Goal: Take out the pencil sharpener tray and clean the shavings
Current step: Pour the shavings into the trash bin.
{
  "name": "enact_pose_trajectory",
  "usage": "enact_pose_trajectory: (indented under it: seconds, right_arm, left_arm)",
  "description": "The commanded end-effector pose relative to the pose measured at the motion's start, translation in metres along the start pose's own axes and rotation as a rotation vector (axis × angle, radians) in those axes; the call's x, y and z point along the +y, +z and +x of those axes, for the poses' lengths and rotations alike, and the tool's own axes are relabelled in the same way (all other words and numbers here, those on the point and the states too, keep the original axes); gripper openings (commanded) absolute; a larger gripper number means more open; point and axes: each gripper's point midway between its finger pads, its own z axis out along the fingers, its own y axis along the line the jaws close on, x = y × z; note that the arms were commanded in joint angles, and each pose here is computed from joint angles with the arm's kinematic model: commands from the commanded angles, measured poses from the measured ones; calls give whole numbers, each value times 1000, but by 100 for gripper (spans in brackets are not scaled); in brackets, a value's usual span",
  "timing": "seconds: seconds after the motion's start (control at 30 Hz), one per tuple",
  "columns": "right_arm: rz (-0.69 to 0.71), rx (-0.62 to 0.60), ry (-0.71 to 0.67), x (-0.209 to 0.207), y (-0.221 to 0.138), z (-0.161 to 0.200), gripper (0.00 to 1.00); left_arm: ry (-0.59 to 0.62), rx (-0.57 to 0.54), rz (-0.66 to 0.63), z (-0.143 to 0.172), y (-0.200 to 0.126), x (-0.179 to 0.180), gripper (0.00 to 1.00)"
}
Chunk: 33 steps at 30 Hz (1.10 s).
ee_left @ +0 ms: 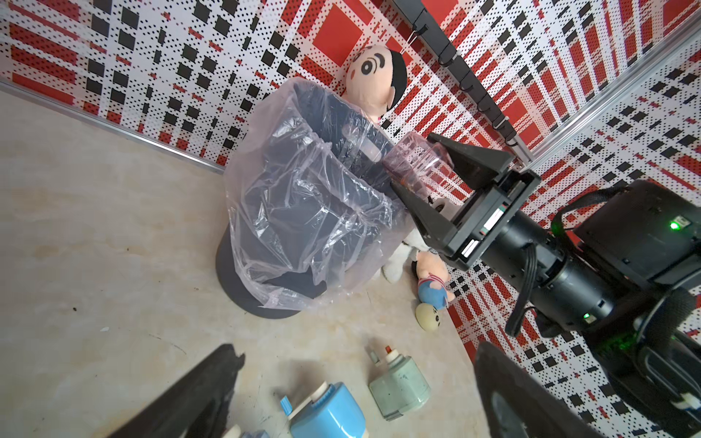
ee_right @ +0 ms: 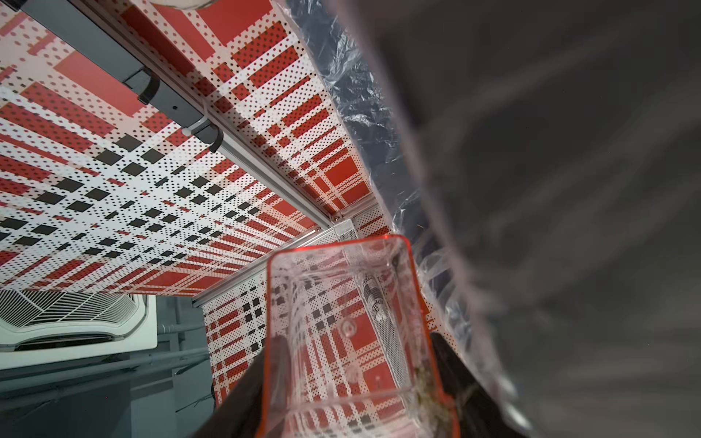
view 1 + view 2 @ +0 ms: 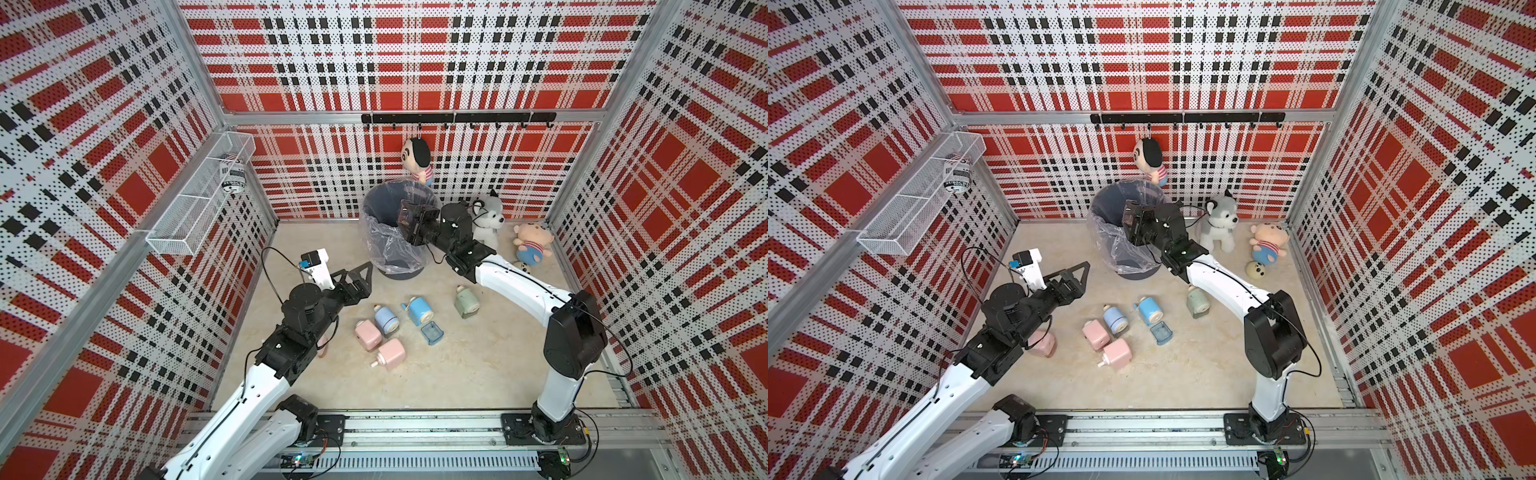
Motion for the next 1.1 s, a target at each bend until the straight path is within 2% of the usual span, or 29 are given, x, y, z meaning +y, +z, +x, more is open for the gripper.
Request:
enact_pose_trajectory:
  seconds: [0.0,0.2,0.47,0.8,1.07]
  right_arm:
    - [-9,-2,80,17,0,2,54]
    - [-40,13,38,42,-4,15,55]
    - [18,-7,78,-2,1,-7,55]
    - [-10,6,10,23,-3,5,56]
    - [29,20,-2,-2,3,-6,56]
  left_arm:
    - [7,-8,-2,-4,-2,0,98]
    - [5,-3,4,-2,0,-1,98]
    - [5,0,2,-1,1,0,98]
    - [2,10,-2,4,3,2,98]
    - [1,19,-12,11,6,5,98]
